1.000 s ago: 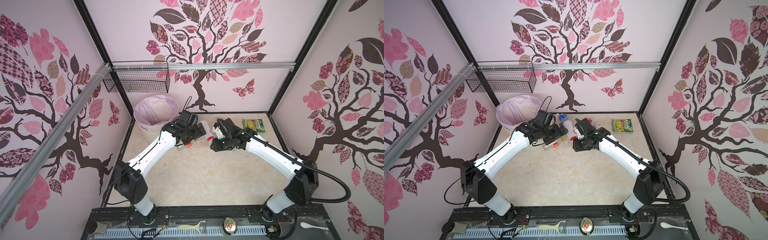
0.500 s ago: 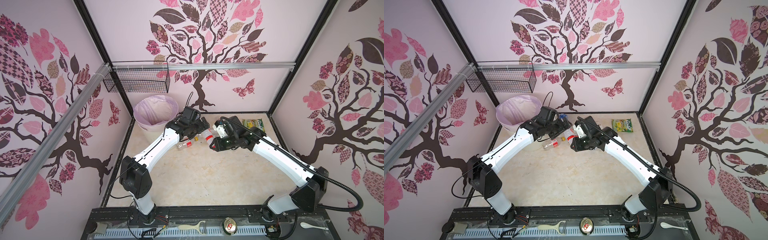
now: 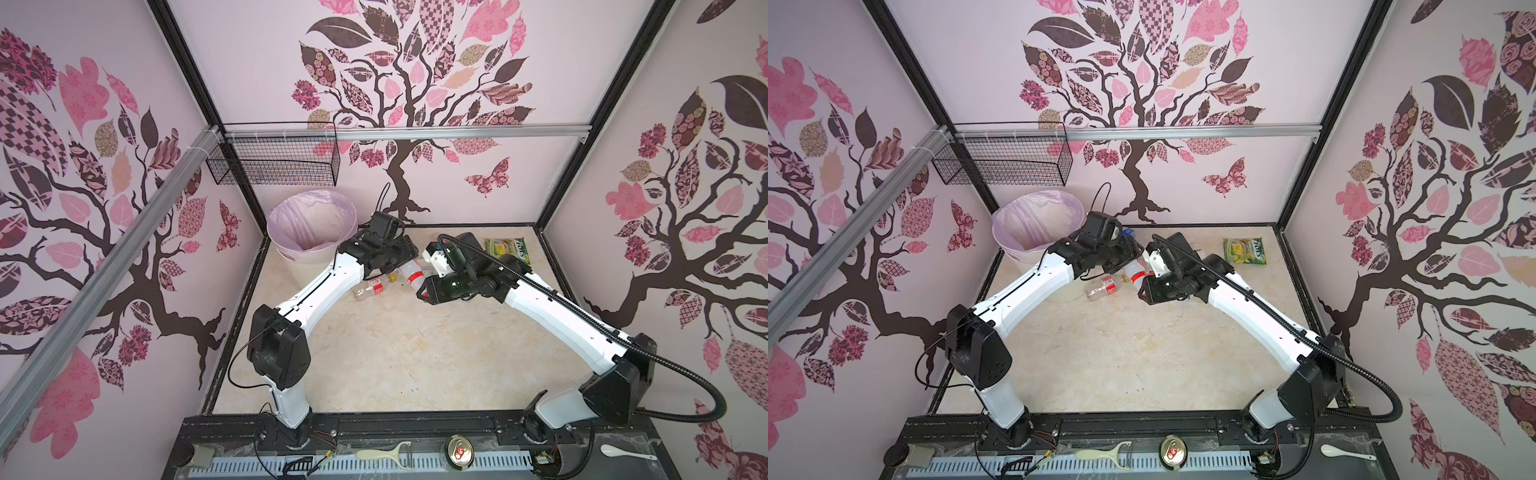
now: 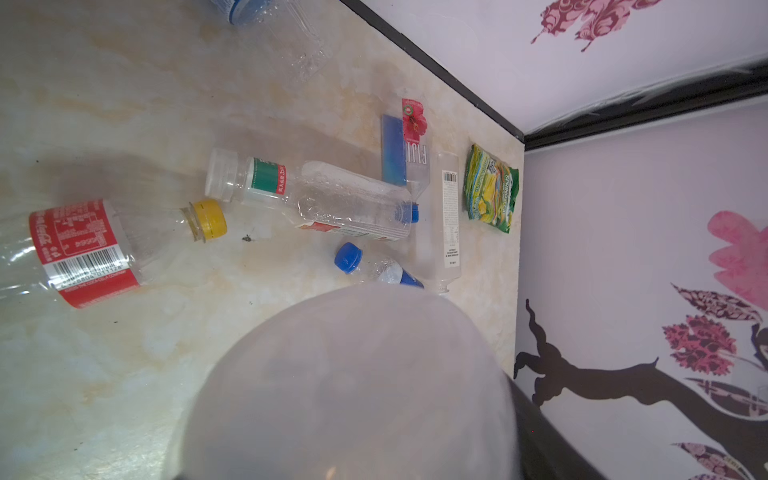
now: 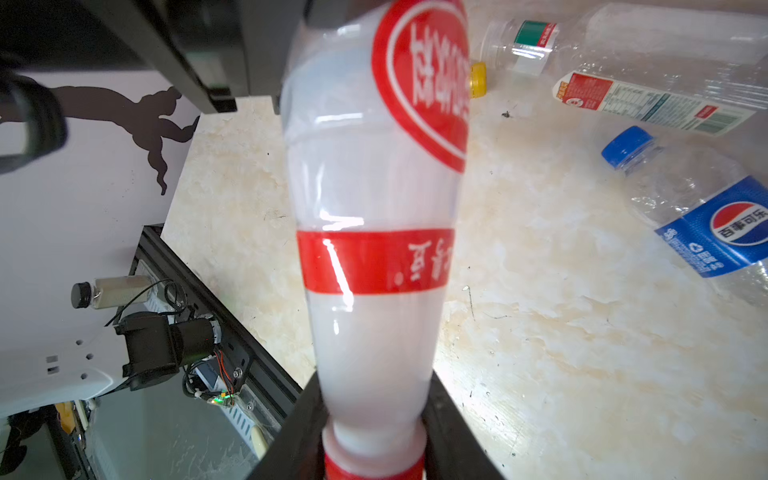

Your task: Throw the plastic bottles in the bin

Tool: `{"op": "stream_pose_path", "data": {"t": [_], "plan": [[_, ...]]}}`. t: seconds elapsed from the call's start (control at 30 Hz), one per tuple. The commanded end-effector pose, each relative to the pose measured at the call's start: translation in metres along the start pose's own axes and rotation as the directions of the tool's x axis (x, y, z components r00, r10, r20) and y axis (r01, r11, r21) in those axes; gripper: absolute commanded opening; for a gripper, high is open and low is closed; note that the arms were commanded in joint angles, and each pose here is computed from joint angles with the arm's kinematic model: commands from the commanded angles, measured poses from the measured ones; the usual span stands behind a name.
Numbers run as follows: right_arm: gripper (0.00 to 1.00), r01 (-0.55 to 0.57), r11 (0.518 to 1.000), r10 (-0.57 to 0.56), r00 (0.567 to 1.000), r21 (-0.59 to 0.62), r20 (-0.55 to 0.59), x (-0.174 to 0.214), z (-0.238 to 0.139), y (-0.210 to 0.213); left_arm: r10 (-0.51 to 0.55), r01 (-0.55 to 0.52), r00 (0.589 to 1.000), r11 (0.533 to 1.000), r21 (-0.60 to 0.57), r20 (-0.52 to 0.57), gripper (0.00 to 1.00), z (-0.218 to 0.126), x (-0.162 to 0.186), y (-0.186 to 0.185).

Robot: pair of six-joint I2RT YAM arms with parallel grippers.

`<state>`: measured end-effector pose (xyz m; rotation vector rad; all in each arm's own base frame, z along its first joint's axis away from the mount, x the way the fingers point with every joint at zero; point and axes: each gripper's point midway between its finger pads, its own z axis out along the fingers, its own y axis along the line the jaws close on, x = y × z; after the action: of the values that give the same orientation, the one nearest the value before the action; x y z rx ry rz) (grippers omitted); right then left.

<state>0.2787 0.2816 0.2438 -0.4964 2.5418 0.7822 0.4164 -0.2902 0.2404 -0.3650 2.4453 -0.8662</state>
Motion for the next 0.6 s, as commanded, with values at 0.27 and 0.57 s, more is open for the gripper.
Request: {"op": "stream_pose_path", "data": {"t": [0.27,0.57], "plan": [[0.71,0.037,0.999,-0.034,0.996,-0.026,0.083,-0.017,-0.022,0.015,0.086,-0.089,0.994,0.995,0.036,0.072,0.56,-0.026,-0.021,-0.018],[0.99,0.026,0.999,-0.029,0.985,0.02,0.169,-0.022,-0.035,0.006,0.126,-0.13,0.986,0.991,0.026,0.105,0.49,-0.039,-0.034,-0.021]]}}
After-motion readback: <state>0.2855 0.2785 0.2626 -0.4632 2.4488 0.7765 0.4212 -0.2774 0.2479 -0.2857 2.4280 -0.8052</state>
